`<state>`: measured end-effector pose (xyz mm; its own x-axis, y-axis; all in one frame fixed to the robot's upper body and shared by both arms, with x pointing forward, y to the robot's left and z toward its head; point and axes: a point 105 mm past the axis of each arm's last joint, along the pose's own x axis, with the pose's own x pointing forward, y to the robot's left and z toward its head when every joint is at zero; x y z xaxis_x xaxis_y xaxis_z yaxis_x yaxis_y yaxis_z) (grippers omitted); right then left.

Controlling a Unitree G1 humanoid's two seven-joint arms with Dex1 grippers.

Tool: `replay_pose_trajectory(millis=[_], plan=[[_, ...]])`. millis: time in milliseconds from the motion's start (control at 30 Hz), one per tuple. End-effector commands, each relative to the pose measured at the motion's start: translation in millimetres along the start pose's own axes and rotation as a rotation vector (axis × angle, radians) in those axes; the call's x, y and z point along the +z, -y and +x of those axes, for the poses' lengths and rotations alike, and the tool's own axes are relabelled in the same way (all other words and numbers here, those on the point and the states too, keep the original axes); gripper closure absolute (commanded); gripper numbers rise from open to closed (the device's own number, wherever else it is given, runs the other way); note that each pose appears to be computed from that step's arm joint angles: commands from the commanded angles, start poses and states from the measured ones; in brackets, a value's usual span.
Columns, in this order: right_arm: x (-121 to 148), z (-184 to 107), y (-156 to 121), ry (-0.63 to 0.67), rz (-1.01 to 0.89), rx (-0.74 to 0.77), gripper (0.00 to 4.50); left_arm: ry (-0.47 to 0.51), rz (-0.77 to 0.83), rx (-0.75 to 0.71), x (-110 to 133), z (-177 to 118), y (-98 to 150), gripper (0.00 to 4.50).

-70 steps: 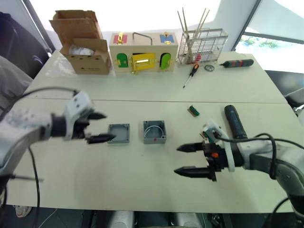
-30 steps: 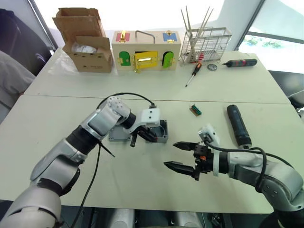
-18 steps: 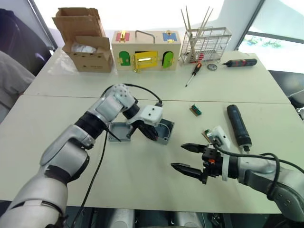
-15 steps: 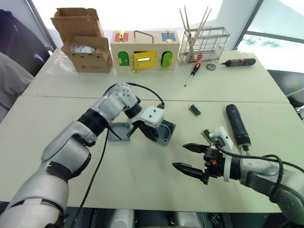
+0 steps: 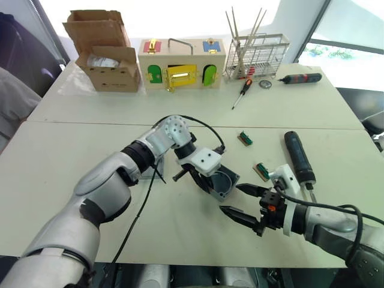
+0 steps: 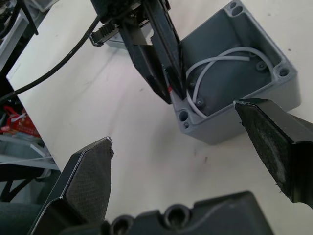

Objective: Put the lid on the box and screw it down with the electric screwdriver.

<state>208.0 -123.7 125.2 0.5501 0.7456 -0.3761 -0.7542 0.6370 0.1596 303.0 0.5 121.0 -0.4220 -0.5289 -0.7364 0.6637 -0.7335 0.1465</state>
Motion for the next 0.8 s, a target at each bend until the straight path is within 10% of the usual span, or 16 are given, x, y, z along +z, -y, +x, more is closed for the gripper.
replay_pose_trajectory(millis=[33, 333, 533, 800], plan=[[7.3, -3.0, -4.5, 0.022, -0.031, 0.009, 0.00, 0.010, 0.034, 0.007, 11.4, -7.3, -5.4, 4.46], [10.7, -11.1, 2.9, -0.001, -0.047, 0.008, 0.00, 0.057, -0.026, 0.053, 14.8, -22.0, -4.7, 0.87], [22.2, -23.0, 6.8, -0.006, -0.068, 0.029, 0.00, 0.086, -0.081, 0.190, 27.4, -69.7, -2.5, 0.87], [62.8, -48.3, 28.2, 0.045, -0.120, 0.056, 0.00, 0.163, -0.611, 1.042, -0.1, -177.2, 9.6, 0.87]])
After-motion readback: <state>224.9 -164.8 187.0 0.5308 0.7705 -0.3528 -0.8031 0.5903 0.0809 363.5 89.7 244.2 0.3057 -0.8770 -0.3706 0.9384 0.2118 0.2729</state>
